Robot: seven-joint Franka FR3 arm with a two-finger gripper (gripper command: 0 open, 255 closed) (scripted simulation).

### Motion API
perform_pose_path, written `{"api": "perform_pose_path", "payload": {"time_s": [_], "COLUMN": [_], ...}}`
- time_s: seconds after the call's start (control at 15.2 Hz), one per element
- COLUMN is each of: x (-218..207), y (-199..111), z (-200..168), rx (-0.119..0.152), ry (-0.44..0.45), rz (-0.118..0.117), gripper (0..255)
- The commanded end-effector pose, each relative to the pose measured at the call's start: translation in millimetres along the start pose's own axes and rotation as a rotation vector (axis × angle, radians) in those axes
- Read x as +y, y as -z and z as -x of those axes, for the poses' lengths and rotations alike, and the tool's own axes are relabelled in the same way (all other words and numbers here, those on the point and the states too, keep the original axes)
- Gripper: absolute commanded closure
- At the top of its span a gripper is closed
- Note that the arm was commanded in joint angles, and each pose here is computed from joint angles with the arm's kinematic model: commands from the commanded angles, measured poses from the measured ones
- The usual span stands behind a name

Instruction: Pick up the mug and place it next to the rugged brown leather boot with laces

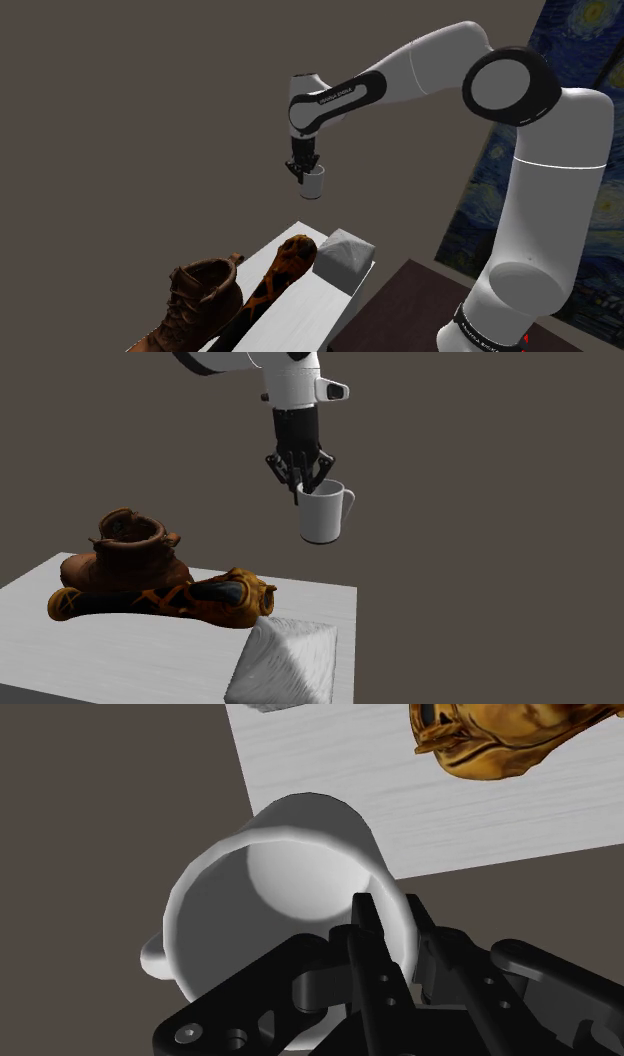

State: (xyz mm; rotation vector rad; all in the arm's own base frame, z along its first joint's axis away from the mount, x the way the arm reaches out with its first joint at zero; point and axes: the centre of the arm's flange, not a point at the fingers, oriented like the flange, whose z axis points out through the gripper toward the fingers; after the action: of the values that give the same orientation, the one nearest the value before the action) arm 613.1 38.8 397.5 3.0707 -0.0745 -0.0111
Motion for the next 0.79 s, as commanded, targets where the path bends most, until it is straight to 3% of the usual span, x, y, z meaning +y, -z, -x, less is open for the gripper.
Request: {"api": "perform_pose_path", "payload": {"time_s": [0.0,0.73], "x": [0,4], "y": [11,69], "z": [0,1], "rx": [0.000,0.000], "ry": [0.000,0.000], "rz": [0.000,0.000], "gripper": [255,255]}}
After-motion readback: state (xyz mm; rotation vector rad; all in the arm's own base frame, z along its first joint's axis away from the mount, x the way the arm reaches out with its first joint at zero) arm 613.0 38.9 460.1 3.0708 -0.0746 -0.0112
